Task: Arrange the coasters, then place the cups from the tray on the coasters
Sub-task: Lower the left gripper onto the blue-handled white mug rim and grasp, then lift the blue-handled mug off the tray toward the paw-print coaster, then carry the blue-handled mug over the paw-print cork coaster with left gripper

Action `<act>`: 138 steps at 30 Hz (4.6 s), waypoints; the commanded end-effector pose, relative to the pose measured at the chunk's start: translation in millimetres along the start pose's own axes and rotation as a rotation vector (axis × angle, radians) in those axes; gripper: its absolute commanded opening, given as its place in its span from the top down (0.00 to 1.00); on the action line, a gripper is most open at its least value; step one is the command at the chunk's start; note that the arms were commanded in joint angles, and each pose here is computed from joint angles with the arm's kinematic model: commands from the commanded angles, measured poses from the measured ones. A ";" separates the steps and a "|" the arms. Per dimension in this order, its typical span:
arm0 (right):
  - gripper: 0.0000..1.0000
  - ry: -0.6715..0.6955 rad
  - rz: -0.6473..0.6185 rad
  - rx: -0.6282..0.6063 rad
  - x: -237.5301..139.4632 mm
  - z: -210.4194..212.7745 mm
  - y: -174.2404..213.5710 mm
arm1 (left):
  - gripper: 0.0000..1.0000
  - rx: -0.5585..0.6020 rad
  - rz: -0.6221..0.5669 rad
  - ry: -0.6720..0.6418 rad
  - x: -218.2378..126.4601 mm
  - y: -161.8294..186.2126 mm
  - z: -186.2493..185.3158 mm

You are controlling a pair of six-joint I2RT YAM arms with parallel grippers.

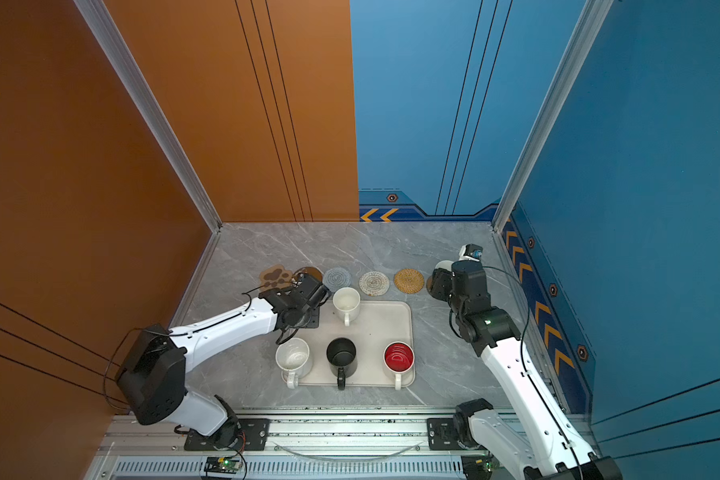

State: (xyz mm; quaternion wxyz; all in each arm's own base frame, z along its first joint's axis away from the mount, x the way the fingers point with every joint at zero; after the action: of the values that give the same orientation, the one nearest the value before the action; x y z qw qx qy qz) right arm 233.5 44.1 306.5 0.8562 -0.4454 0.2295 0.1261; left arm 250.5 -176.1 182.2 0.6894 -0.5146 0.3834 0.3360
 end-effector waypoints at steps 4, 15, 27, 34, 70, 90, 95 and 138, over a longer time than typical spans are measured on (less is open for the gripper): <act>0.40 -0.006 0.000 0.011 3.3 0.1 0.7 | 0.57 -0.002 0.042 -0.015 15.3 10.3 2.8; 0.40 -0.006 0.010 0.010 5.8 0.2 1.8 | 0.61 -0.014 0.055 -0.019 21.7 9.6 3.1; 0.40 -0.005 0.020 0.008 9.4 1.1 2.5 | 0.60 -0.055 -0.031 -0.003 4.0 3.7 9.0; 0.40 -0.006 0.024 0.009 10.2 1.3 2.7 | 0.61 -0.050 -0.004 -0.017 13.0 5.7 7.7; 0.42 -0.005 0.029 0.008 10.8 0.9 3.6 | 1.00 -0.078 -0.083 -0.047 4.1 -1.5 11.9; 0.45 -0.015 0.047 0.011 15.0 2.8 5.3 | 1.00 -0.189 -0.274 -0.096 -28.8 -9.5 50.2; 0.45 -0.018 0.049 0.011 15.4 3.3 5.5 | 1.00 -0.214 -0.292 -0.118 -24.9 -17.2 65.0; 0.46 -0.017 0.077 0.009 23.6 6.6 7.7 | 1.00 -0.335 -0.318 -0.108 53.1 -84.1 123.1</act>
State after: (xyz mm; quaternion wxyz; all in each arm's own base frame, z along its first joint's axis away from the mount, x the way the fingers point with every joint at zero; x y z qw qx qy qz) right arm 248.2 51.6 288.9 0.8461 -0.4407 0.2518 0.1631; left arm 354.0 -72.9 169.8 0.6469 -0.6370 0.2321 0.3490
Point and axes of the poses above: each gripper's point midway between its finger pads, its own x axis out along the fingers, its own z axis along the line the jaws close on, y = z × x, the point moved 10 cm from there along -x, back along the fingers, and after that the axes turned 15 degrees about x, right-handed, at the moved point
